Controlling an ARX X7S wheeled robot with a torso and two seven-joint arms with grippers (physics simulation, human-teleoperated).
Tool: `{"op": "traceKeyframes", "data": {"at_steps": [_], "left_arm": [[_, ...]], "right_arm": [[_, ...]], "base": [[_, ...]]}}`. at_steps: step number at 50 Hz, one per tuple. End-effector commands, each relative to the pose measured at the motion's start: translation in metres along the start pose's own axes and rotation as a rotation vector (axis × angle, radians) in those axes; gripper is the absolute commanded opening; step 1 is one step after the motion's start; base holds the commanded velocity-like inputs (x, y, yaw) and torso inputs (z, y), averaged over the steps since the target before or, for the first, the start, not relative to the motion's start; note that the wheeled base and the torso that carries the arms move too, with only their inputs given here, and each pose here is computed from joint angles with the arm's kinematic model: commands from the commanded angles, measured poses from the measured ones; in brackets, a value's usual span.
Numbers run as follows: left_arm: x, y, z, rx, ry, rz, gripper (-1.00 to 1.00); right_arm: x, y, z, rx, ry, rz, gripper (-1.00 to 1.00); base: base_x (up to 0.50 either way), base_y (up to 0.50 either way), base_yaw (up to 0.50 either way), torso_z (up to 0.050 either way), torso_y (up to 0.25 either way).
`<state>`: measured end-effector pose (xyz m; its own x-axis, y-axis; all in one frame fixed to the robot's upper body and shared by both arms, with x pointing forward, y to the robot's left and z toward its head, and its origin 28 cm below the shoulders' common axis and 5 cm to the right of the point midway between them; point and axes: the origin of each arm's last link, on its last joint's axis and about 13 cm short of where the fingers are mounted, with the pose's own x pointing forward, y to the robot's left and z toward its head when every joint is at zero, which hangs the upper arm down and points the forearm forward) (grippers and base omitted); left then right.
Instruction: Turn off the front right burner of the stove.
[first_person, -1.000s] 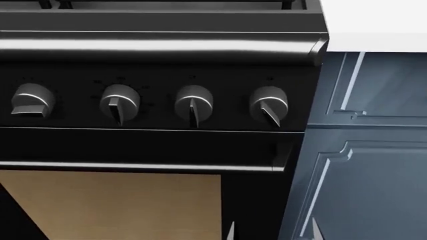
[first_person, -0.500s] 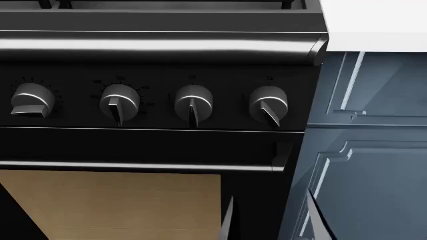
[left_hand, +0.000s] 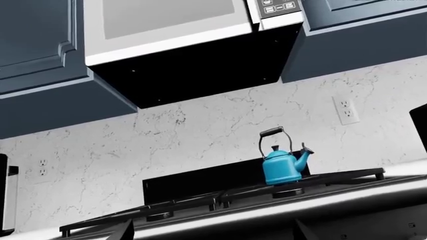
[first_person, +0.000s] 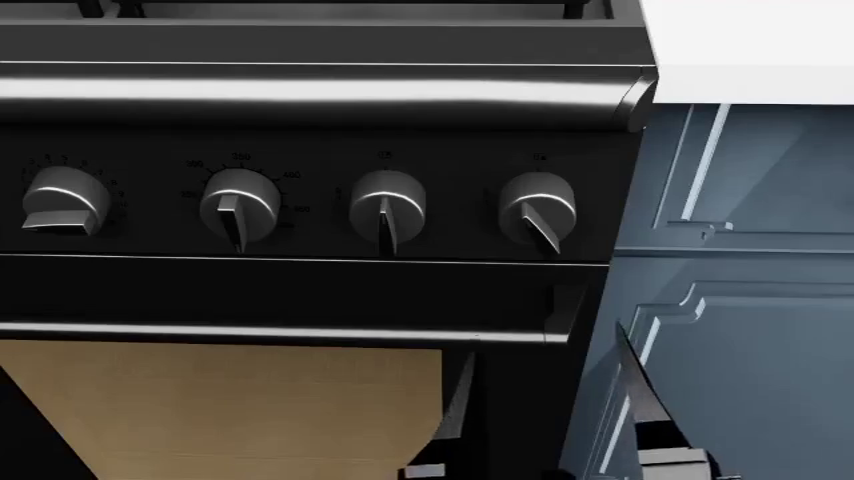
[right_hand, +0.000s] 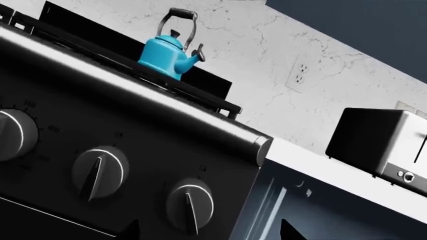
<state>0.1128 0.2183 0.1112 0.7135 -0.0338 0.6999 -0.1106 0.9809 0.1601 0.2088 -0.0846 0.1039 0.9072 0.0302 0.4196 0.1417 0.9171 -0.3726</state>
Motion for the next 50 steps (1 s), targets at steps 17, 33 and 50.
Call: {"op": "traceKeyframes", "data": {"at_steps": [17,33,50], "left_arm": [[-0.001,0.0,0.0,-0.004,0.001,0.003,1.0],[0.0,0.0,0.0,-0.019,-0.003,0.007,1.0],[0.002,-0.001,0.0,-0.021,-0.004,0.009,1.0]], "right_arm": [[0.022,0.002,-0.004,-0.017,0.022,0.021,1.0],[0.036,0.004,-0.007,-0.042,0.039,0.035,1.0],[0.044,0.004,-0.009,-0.061,0.054,0.031,1.0]], "base": [[0.0,0.0,0.0,0.0,0.0],[0.0,0.0,0.0,0.0,0.0],[0.0,0.0,0.0,0.0,0.0]]}}
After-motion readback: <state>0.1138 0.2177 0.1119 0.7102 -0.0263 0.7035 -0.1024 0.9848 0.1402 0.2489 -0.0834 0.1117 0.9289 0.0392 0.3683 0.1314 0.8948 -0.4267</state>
